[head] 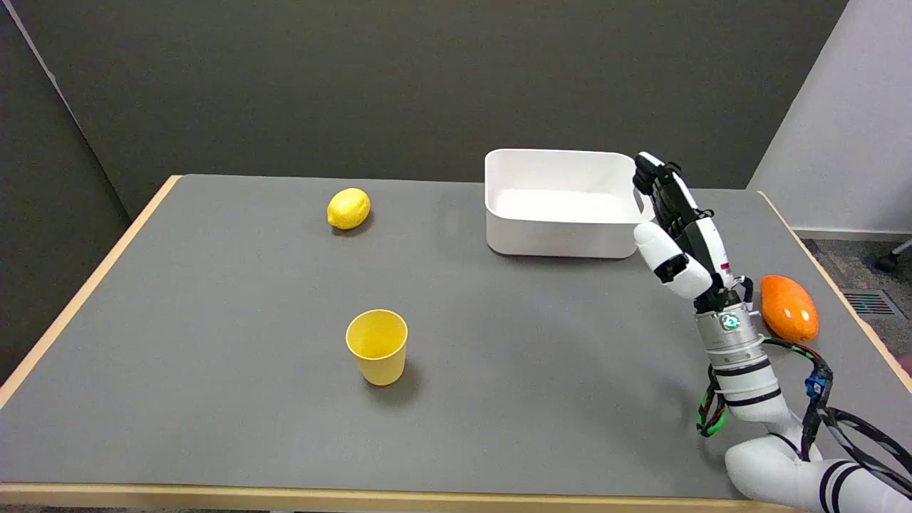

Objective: Pick up the yellow cup.

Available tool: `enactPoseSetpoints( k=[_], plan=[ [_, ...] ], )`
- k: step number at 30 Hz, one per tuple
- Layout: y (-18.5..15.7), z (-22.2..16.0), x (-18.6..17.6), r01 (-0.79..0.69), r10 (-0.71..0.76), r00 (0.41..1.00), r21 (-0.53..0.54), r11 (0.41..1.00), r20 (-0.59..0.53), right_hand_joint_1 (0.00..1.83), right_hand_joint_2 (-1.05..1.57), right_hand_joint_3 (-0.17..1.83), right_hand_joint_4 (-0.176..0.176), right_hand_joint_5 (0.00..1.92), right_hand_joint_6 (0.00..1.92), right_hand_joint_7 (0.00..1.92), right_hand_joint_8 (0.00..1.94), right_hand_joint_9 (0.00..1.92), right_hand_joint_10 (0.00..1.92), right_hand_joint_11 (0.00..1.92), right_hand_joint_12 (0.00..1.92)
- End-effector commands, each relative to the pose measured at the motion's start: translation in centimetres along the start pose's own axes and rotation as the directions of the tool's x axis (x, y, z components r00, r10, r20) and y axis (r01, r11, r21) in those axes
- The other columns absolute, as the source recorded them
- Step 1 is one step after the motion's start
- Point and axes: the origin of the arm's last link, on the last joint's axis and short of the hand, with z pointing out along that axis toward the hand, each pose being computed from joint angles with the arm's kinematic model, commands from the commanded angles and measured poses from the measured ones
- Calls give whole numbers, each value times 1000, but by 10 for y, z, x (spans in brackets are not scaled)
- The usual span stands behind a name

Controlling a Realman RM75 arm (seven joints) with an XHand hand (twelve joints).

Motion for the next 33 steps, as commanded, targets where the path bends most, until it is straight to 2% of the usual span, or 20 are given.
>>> enactPoseSetpoints(
  k=[1, 5, 10, 17, 20, 24, 25, 33],
  plan=[
    [0, 1, -4, 1, -1, 1000, -1, 1000, 22, 472, 676, 928, 1, 117, 375, 93, 277, -1, 390, -1, 473],
    [0, 5, -14, 0, 1, 997, -10, 1000, 81, 473, 680, 928, 0, 118, 374, 95, 276, -1, 393, -1, 476],
    [-2, 6, -42, -48, 53, 977, -30, 998, 208, 502, 683, 905, -11, 142, 377, 116, 288, -1, 489, -1, 577],
    [2, 3, -89, -132, 180, 924, -160, 978, 337, 485, 675, 896, -19, 132, 365, 116, 287, -1, 492, -1, 596],
    [1, 1, -112, -122, 192, 896, -193, 974, 401, 464, 682, 908, -27, 117, 358, 102, 280, -1, 463, -1, 571],
    [4, -2, -130, -97, 199, 873, -241, 966, 445, 415, 631, 934, -38, 89, 372, 81, 296, 3, 385, -1, 542],
    [-2, -1, -136, -140, 240, 866, -248, 959, 438, 404, 623, 936, -42, 84, 371, 76, 296, 3, 370, -1, 537],
    [-19, 10, -165, -184, 304, 825, -282, 942, 476, 358, 617, 929, -61, 72, 357, 69, 276, -1, 349, -1, 524]
  ],
)
